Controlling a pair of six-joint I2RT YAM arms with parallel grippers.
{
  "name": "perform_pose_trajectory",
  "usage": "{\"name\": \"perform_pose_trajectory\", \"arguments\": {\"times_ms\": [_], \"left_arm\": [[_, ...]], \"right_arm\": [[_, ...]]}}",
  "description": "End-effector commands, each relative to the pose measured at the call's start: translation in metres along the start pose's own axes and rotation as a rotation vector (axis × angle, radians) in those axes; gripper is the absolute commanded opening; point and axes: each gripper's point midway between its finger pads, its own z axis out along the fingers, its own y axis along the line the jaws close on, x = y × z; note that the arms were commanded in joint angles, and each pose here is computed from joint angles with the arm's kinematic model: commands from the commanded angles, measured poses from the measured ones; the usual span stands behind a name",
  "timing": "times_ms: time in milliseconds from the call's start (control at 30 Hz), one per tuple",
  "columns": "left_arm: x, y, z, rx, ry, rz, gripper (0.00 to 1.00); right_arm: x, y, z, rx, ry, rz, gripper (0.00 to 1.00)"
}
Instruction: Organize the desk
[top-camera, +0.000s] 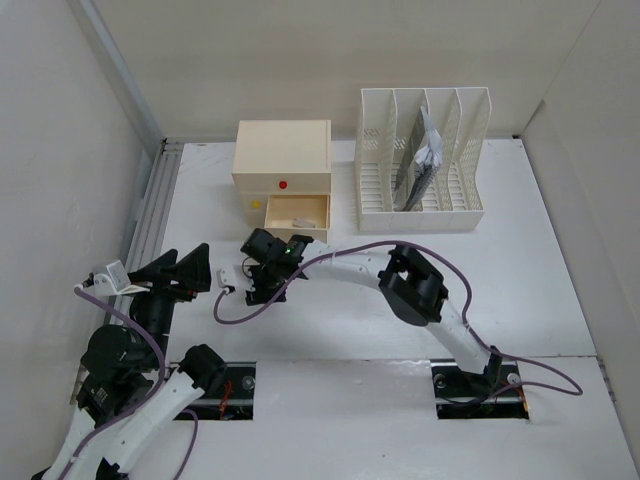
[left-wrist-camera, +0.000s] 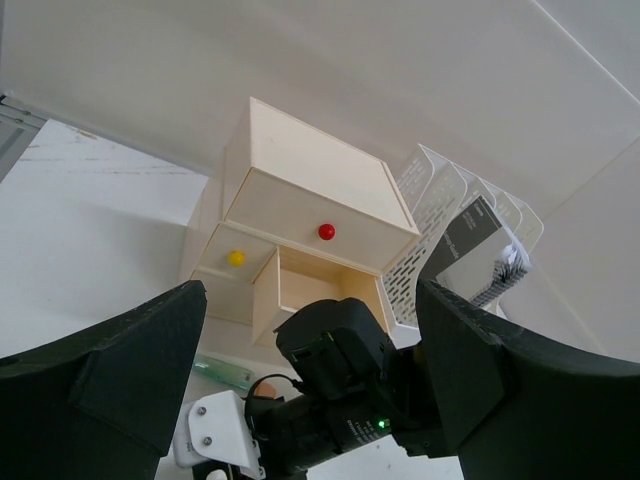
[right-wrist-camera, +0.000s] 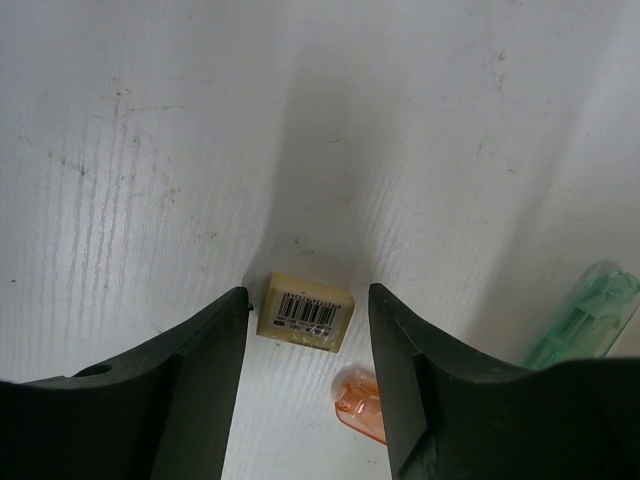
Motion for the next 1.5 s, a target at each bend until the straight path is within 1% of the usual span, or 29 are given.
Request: {"name": "perform_pose_trajectory", "arguments": {"times_ms": [0,33,167,200,400,533,600,633,700,733,767,833,900,1000,1100,1133,1233,1267,1367,1400,1433,1467], "left_arm": [[-0.007,-0.001,-0.001,0.004,-0.029,-0.022,0.84],[-0.007,-0.001,-0.001,0.004,-0.029,-0.022,0.84],[-0.009,0.000,-0.003,0.007,-0.036,-0.027,0.84],[-0.009,0.000,-0.003,0.007,-0.036,-0.027,0.84],[-0.009,0.000,-0.003,0.007,-0.036,-0.027,0.84],[-0.011,0.000,-0.004,0.010,-0.043,-0.033,0.84],[-0.011,0.000,-0.004,0.010,-0.043,-0.033,0.84],[-0.011,0.000,-0.004,0.010,-0.043,-0.033,0.84],[-0.011,0.000,-0.004,0.010,-0.043,-0.033,0.84],[-0.011,0.000,-0.004,0.010,-0.043,-0.033,0.84],[-0.011,0.000,-0.004,0.010,-0.043,-0.033,0.84],[-0.011,0.000,-0.004,0.010,-0.043,-0.033,0.84],[-0.011,0.000,-0.004,0.010,-0.043,-0.033,0.84],[-0.011,0.000,-0.004,0.010,-0.043,-0.033,0.84],[-0.011,0.000,-0.004,0.010,-0.043,-0.033,0.84],[-0.011,0.000,-0.004,0.010,-0.043,-0.033,0.84],[-0.011,0.000,-0.004,0.010,-0.043,-0.033,0.84],[-0.012,0.001,-0.004,0.002,-0.047,-0.033,0.84],[-0.012,0.001,-0.004,0.002,-0.047,-0.033,0.84],[-0.012,0.001,-0.004,0.002,-0.047,-0.033,0.84],[-0.010,0.001,-0.002,-0.001,-0.040,-0.027,0.84],[-0.010,0.001,-0.002,-0.001,-0.040,-0.027,0.84]], "right_arm": [[0.021,0.008,0.009,-0.033,0.056,0.047,0.57],[0.027,0.008,0.009,-0.042,0.058,0.068,0.57],[0.028,0.013,0.010,-0.061,0.053,0.082,0.57],[0.035,0.014,0.013,-0.078,0.062,0.097,0.57],[0.041,0.028,0.022,-0.142,0.064,0.124,0.57],[0.041,0.031,0.027,-0.165,0.058,0.129,0.53],[0.045,0.036,0.030,-0.186,0.066,0.137,0.50],[0.045,0.036,0.030,-0.186,0.066,0.137,0.43],[0.045,0.036,0.030,-0.186,0.066,0.137,0.36],[0.045,0.036,0.030,-0.186,0.066,0.137,0.30],[0.042,0.034,0.030,-0.181,0.059,0.134,0.28],[0.032,0.029,0.019,-0.163,0.038,0.124,0.25],[0.016,0.020,0.000,-0.121,0.008,0.105,0.24],[-0.004,0.007,-0.025,-0.066,-0.030,0.082,0.24],[-0.032,-0.005,-0.060,-0.001,-0.093,0.050,0.24],[-0.046,-0.012,-0.082,0.041,-0.126,0.033,0.24],[-0.061,-0.021,-0.109,0.110,-0.156,0.014,0.24],[-0.068,-0.025,-0.125,0.142,-0.173,0.004,0.24],[-0.079,-0.042,-0.156,0.262,-0.191,-0.011,0.24],[-0.073,-0.049,-0.161,0.314,-0.163,-0.004,0.24],[-0.077,-0.058,-0.168,0.365,-0.171,-0.007,0.24],[-0.069,-0.066,-0.169,0.400,-0.150,0.005,0.24]]}}
